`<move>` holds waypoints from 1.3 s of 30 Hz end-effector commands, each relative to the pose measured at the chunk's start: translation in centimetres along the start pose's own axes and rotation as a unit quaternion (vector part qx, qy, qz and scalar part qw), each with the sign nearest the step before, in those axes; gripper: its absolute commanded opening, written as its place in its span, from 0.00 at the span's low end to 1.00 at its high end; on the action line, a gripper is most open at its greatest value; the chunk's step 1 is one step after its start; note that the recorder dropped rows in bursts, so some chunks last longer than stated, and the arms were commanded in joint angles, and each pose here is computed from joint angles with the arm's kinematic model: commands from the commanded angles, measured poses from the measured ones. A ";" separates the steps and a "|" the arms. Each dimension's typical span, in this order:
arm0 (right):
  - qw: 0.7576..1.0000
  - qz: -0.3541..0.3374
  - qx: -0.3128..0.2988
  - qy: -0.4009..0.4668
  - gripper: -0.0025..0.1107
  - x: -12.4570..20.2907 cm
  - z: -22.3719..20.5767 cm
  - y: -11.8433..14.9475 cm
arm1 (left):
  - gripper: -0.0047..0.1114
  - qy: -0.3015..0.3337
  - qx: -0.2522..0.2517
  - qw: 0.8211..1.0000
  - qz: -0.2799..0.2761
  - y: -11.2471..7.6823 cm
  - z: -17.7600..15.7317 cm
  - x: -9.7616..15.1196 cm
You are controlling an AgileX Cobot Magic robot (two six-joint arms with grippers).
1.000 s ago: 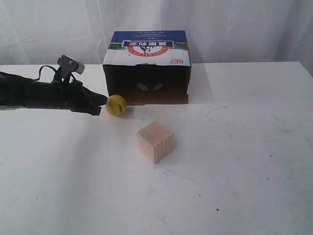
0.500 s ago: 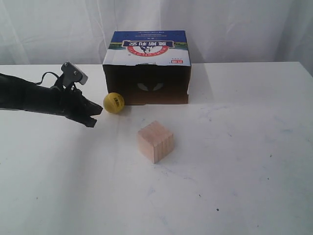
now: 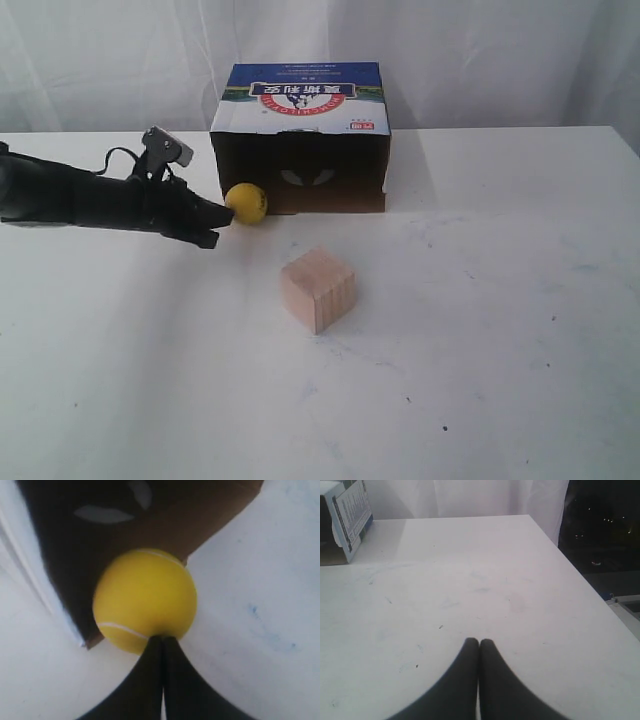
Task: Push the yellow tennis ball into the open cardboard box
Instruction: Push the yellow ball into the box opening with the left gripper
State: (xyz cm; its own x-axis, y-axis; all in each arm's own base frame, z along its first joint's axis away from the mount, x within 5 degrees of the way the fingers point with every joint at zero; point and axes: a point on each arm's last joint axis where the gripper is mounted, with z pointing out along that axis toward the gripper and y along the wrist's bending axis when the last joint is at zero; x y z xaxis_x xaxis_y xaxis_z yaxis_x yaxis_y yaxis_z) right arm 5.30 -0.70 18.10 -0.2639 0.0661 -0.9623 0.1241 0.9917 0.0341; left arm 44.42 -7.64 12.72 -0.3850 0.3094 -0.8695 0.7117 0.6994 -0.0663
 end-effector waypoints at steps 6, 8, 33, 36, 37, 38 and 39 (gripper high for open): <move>1.000 -0.001 0.004 -0.005 0.02 -0.1 0.0 0.0 | 0.04 -0.039 -0.008 0.995 0.086 -1.5 1.7 -3.6; 1.000 -0.001 0.004 -0.005 0.02 -0.1 0.0 0.0 | 0.04 -0.042 -0.006 0.997 0.072 -1.5 1.6 -3.9; 1.000 -0.001 0.004 -0.005 0.02 -0.1 0.0 0.0 | 0.04 -0.044 0.154 0.983 0.087 -4.3 4.8 -1.2; 1.000 -0.001 0.004 -0.005 0.02 -0.1 0.0 0.0 | 0.04 -0.053 0.138 0.985 0.086 -3.1 6.1 -1.8; 1.000 -0.001 0.004 -0.005 0.02 -0.1 0.0 0.0 | 0.04 -0.047 0.118 0.989 0.071 -2.6 6.8 -2.0; 1.000 -0.001 0.004 -0.005 0.02 -0.1 0.0 0.0 | 0.04 -0.037 0.087 0.995 0.043 -1.7 7.3 -2.1; 1.000 -0.001 0.004 -0.005 0.02 -0.1 0.0 0.0 | 0.04 -0.026 0.066 0.997 0.019 -1.3 7.6 -2.3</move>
State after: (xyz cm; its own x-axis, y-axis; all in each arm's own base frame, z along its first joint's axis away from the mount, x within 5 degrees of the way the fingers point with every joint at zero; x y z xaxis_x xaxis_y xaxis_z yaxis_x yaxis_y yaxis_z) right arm 5.30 -0.70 18.10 -0.2639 0.0661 -0.9623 0.1241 0.9917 0.0341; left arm 46.95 -14.28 11.23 -0.2307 0.3354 -0.9134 0.8848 0.4629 -0.0535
